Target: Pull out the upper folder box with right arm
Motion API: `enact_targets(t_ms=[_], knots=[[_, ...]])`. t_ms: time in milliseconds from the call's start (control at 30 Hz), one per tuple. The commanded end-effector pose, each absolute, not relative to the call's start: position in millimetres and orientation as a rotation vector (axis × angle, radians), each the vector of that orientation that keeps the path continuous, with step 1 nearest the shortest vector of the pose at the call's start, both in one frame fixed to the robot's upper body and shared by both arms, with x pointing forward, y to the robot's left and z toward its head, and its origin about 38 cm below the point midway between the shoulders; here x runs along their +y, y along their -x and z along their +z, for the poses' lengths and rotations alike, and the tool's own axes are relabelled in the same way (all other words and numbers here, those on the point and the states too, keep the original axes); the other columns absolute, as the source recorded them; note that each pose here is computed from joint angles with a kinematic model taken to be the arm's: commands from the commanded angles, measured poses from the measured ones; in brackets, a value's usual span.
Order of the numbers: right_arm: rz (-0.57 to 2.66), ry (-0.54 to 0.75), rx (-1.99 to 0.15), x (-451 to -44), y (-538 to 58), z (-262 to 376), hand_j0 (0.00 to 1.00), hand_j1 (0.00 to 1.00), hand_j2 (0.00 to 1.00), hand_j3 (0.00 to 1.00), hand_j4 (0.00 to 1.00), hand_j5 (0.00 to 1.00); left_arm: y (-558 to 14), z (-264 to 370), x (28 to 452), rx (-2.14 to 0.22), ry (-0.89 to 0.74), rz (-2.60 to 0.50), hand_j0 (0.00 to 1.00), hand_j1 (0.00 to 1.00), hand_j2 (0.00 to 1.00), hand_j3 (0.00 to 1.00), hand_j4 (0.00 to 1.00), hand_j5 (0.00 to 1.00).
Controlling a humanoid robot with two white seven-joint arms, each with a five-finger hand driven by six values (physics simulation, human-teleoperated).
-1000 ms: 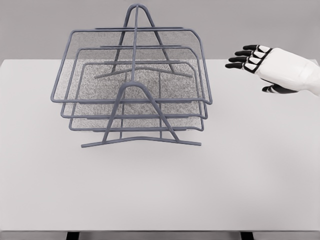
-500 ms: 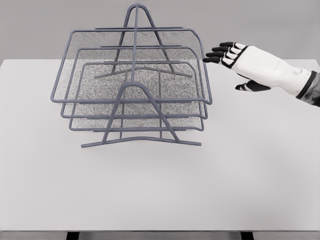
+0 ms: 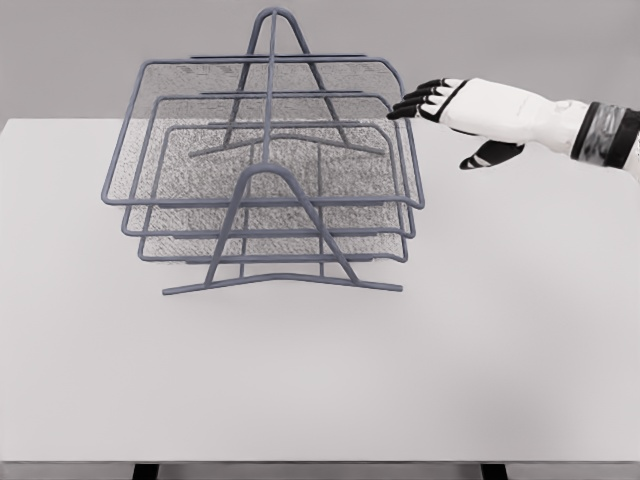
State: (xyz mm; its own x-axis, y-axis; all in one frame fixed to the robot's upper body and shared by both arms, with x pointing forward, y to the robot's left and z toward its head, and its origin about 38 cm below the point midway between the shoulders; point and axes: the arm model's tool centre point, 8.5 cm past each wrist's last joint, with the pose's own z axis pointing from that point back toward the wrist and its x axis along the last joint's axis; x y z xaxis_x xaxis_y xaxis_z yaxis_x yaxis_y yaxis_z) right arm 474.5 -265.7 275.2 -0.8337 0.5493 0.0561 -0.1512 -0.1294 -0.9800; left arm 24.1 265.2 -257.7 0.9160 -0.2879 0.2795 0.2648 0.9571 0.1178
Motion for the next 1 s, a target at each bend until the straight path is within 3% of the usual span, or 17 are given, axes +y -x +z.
enact_targets(t_ms=[0, 600, 967], knots=[[2.012, 0.411, -1.702, -254, -474, 271, 1.0, 1.0, 1.0, 1.0, 1.0, 1.0, -25, -258, 265, -0.301, -0.078, -0.284, 1.0, 1.0, 1.0, 1.0, 1.0, 1.0], [2.121, 0.383, -1.573, -252, -466, 234, 1.0, 1.0, 1.0, 1.0, 1.0, 1.0, -24, -258, 265, -0.3, -0.078, -0.284, 1.0, 1.0, 1.0, 1.0, 1.0, 1.0], [2.125, 0.48, -1.501, -296, -458, 251, 1.0, 1.0, 1.0, 1.0, 1.0, 1.0, -24, -258, 265, -0.3, -0.078, -0.284, 1.0, 1.0, 1.0, 1.0, 1.0, 1.0]])
